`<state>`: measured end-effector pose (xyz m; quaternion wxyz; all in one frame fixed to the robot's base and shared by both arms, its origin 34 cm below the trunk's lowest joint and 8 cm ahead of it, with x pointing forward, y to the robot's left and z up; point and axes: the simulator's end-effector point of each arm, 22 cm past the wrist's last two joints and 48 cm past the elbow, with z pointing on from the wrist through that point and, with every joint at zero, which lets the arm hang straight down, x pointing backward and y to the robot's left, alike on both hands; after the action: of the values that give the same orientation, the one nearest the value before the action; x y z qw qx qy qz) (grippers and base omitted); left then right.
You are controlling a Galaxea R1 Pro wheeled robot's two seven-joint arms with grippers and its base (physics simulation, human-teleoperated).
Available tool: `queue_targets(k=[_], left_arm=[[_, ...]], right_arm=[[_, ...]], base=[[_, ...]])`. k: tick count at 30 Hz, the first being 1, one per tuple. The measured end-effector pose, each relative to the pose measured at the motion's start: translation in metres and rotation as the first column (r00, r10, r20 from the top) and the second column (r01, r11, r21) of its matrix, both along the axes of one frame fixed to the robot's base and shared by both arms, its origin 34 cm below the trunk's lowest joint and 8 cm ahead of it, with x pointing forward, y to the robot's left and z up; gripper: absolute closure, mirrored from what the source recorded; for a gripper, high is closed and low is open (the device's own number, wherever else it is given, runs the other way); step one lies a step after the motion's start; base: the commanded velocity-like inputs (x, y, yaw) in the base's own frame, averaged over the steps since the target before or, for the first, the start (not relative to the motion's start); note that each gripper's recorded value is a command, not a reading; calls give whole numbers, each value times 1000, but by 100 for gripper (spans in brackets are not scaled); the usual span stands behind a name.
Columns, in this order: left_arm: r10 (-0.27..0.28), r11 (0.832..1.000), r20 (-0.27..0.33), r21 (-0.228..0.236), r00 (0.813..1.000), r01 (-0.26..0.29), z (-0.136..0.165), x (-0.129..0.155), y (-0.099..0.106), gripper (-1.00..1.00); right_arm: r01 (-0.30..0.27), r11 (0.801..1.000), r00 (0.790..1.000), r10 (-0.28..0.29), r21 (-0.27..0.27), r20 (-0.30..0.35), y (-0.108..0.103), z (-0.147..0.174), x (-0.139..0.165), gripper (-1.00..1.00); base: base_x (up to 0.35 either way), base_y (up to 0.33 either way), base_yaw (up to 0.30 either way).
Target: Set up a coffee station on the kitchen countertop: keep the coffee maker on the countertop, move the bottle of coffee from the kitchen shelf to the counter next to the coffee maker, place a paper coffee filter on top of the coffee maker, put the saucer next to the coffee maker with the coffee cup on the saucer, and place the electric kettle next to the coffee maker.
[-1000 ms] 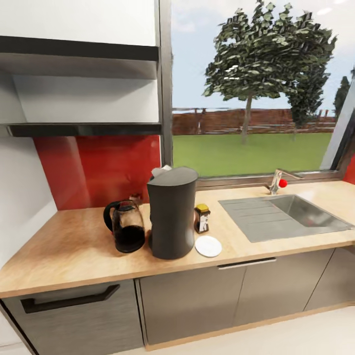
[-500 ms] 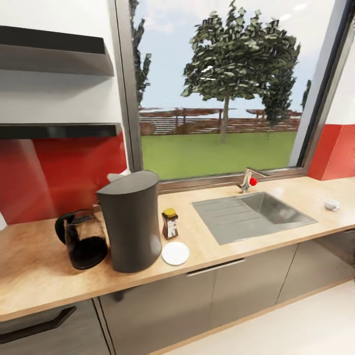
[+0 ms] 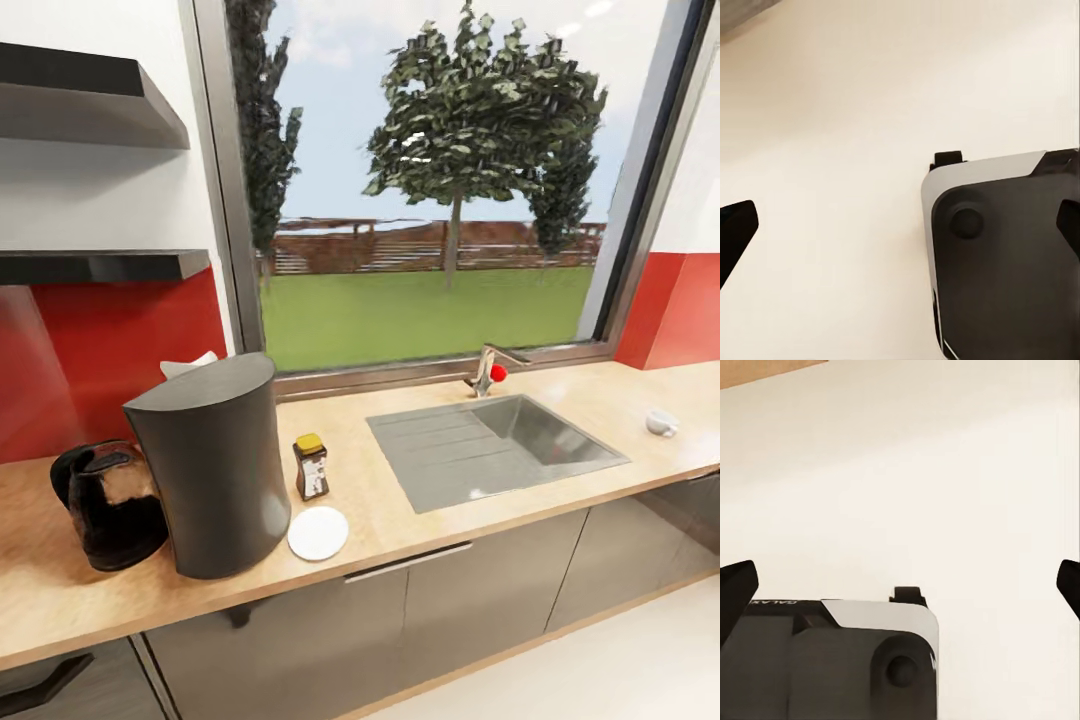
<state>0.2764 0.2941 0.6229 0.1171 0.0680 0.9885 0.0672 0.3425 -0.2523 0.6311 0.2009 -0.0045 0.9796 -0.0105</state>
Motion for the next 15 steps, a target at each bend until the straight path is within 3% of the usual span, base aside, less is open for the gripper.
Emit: queue_targets(k=[15], left_arm=[[1,1000,1,0,1000,-1,0,0,0,-100]], right_arm=[[0,1000,1000,0,0,0,0,0,0,-100]], base=[[154,-243,0]])
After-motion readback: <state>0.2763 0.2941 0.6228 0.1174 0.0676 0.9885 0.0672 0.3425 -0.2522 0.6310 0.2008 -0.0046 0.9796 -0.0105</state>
